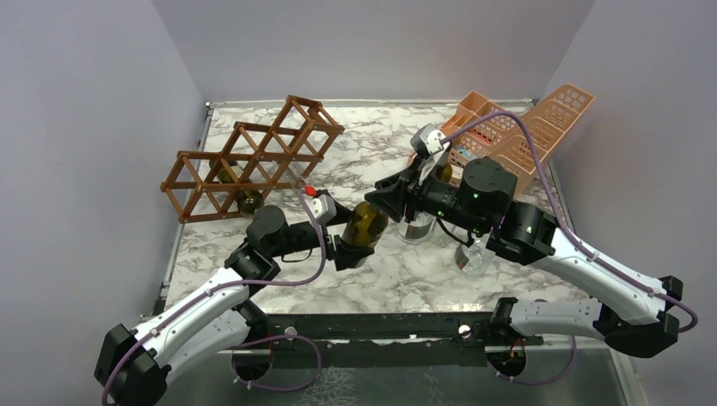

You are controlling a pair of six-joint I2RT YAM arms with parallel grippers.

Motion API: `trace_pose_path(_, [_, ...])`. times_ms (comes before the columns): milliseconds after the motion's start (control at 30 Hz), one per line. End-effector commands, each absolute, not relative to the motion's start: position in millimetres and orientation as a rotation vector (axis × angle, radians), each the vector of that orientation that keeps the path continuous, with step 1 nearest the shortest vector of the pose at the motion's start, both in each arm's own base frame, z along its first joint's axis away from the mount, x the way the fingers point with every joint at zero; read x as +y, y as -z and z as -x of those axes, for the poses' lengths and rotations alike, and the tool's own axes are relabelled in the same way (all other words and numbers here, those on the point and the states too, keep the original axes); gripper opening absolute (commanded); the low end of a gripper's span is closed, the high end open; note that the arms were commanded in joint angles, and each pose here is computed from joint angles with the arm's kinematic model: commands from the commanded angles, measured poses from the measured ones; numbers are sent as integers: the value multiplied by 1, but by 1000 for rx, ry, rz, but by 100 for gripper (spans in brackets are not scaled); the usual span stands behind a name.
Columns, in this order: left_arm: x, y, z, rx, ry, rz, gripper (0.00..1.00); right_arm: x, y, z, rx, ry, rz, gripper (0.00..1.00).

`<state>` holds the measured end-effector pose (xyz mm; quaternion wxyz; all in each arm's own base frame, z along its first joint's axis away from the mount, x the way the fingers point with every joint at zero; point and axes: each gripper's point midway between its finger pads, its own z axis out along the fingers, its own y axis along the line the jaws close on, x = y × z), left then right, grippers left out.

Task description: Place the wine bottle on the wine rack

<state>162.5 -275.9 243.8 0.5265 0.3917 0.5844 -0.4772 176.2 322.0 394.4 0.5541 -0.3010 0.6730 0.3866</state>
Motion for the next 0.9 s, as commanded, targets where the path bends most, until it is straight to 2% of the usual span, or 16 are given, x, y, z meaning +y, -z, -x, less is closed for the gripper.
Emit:
trace_pose_path(0, [-274, -259, -159, 1300, 1123, -956, 93, 315, -473, -149, 1318, -1103, 676, 1])
trace_pose_path(133, [-277, -261, -149, 1287, 1178, -1000, 98, 316, -476, -136, 1258, -1154, 721, 1])
trace_pose_path(267, [-281, -262, -140, 1270, 1230, -1051, 99, 317, -479, -126, 1214, -1193, 764, 1])
trace_pose_path(400, [-278, -270, -143, 1247, 1194, -1027, 92, 317, -476, -121, 1209, -1207, 786, 1])
trace_pose_path(433, [-277, -273, -146, 1240, 1175, -1016, 87, 316, -476, -120, 1210, -1209, 788, 1])
trace_pose_path(500, [-274, -277, -150, 1225, 1140, -997, 71, 314, -473, -118, 1222, -1210, 794, 1])
trace_pose_path(567, [-273, -281, -152, 1198, 1107, -1004, 53, 314, -467, -118, 1249, -1208, 798, 1])
trace_pose_path(600, [-273, -283, -153, 1183, 1087, -1014, 40, 312, -465, -118, 1263, -1205, 798, 1])
trace_pose_path(633, [-272, -285, -155, 1169, 1061, -1023, 17, 312, -461, -120, 1284, -1199, 795, 5])
trace_pose_path(667, [-271, -288, -159, 1160, 1025, -1022, 1, 311, -457, -121, 1308, -1189, 788, 14])
trace_pose_path(800, [-261, -289, -182, 1153, 784, -1089, 0, 300, -435, -134, 1434, -1111, 726, 59])
trace_pose_path(867, [-253, -288, -194, 1151, 649, -1146, 0, 291, -423, -143, 1496, -1047, 684, 68])
